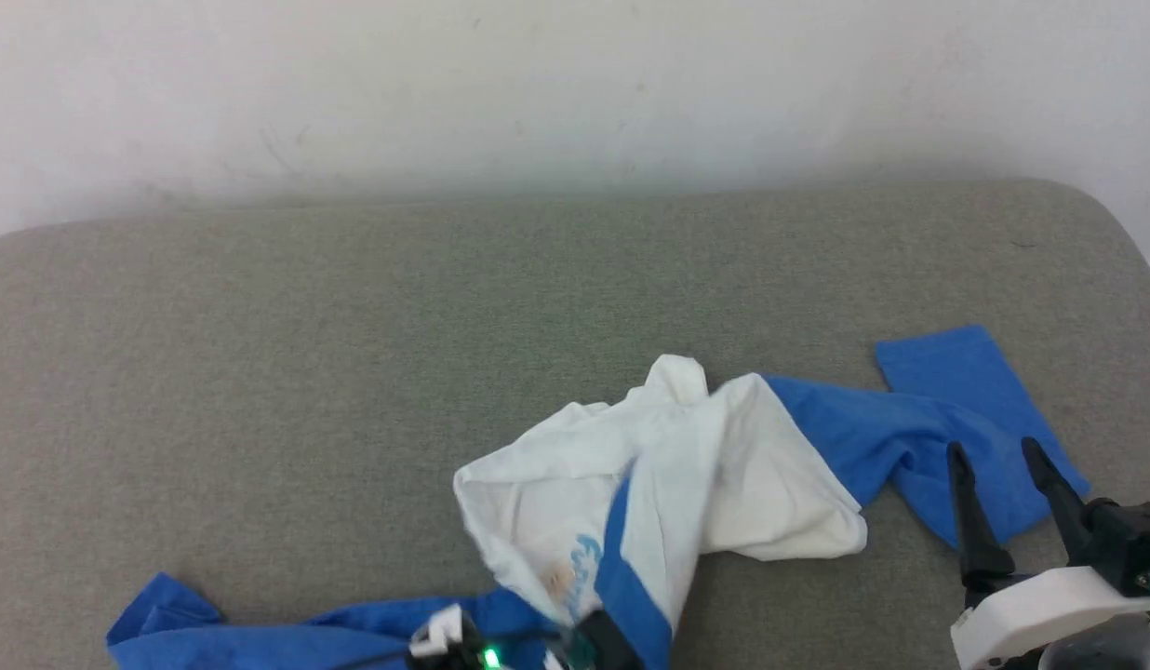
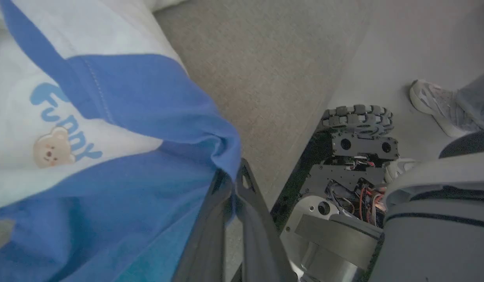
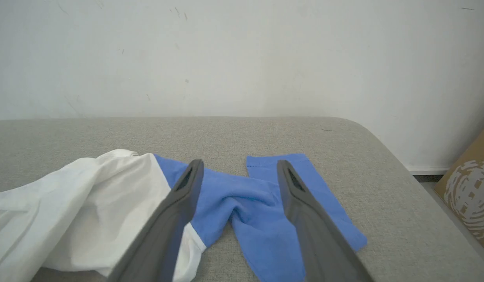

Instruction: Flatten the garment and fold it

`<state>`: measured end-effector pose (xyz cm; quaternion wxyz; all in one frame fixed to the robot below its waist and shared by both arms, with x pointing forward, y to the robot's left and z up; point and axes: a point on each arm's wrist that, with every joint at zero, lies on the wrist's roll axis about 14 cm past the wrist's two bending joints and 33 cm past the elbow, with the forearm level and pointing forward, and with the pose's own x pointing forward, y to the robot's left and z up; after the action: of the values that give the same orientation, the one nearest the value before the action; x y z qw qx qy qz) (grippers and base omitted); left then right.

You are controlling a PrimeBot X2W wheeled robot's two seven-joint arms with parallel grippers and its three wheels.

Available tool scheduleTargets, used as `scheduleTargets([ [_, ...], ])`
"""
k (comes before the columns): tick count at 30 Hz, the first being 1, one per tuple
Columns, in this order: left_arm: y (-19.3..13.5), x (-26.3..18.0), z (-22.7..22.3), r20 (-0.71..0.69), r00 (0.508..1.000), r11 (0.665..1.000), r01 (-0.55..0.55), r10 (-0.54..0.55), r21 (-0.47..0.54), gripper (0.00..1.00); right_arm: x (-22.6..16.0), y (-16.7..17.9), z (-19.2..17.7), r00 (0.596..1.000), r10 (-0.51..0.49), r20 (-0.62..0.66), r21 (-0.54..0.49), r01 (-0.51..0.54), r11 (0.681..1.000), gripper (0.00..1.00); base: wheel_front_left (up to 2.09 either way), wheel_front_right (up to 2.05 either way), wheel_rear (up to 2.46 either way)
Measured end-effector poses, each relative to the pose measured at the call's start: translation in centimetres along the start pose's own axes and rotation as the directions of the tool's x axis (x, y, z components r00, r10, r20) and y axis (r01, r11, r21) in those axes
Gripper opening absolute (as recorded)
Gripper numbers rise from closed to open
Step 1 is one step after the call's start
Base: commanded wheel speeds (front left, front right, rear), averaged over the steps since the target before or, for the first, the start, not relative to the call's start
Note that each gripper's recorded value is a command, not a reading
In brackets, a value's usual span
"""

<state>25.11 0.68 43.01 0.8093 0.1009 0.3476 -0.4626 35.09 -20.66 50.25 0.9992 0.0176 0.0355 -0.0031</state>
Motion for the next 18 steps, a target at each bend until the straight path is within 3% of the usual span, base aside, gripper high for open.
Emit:
scheduleTargets([
  [5, -2.7, 0.4, -3.9, -0.118, 0.990, 0.997, 0.076, -0.079, -0.025, 0.00, 0.1, 0.5, 0.2, 1.000, 0.014, 0.004, -0.001, -0.014, 1.000, 1.00, 0.00, 0.00, 0.00],
  [7, -2.8, 0.4, -3.8, -0.098, 0.992, 0.996, 0.076, -0.079, -0.035, 1.00, 0.1, 0.5, 0.3, 1.000, 0.016, 0.004, -0.001, -0.016, 1.000, 1.00, 0.00, 0.00, 0.00],
  [13, -0.4, -0.6, 1.4, 0.156, 0.987, 0.996, -0.029, 0.041, -0.080, 1.00, -0.1, 0.6, 0.5, 1.000, 0.019, 0.010, -0.004, -0.019, 1.000, 1.00, 0.00, 0.00, 0.00],
  [18, 5.2, -2.7, 5.8, 0.321, 0.913, 0.966, -0.217, 0.252, -0.141, 1.00, -0.1, 0.6, 0.8, 1.000, 0.020, 0.015, -0.006, -0.020, 1.000, 1.00, 0.00, 0.00, 0.00],
])
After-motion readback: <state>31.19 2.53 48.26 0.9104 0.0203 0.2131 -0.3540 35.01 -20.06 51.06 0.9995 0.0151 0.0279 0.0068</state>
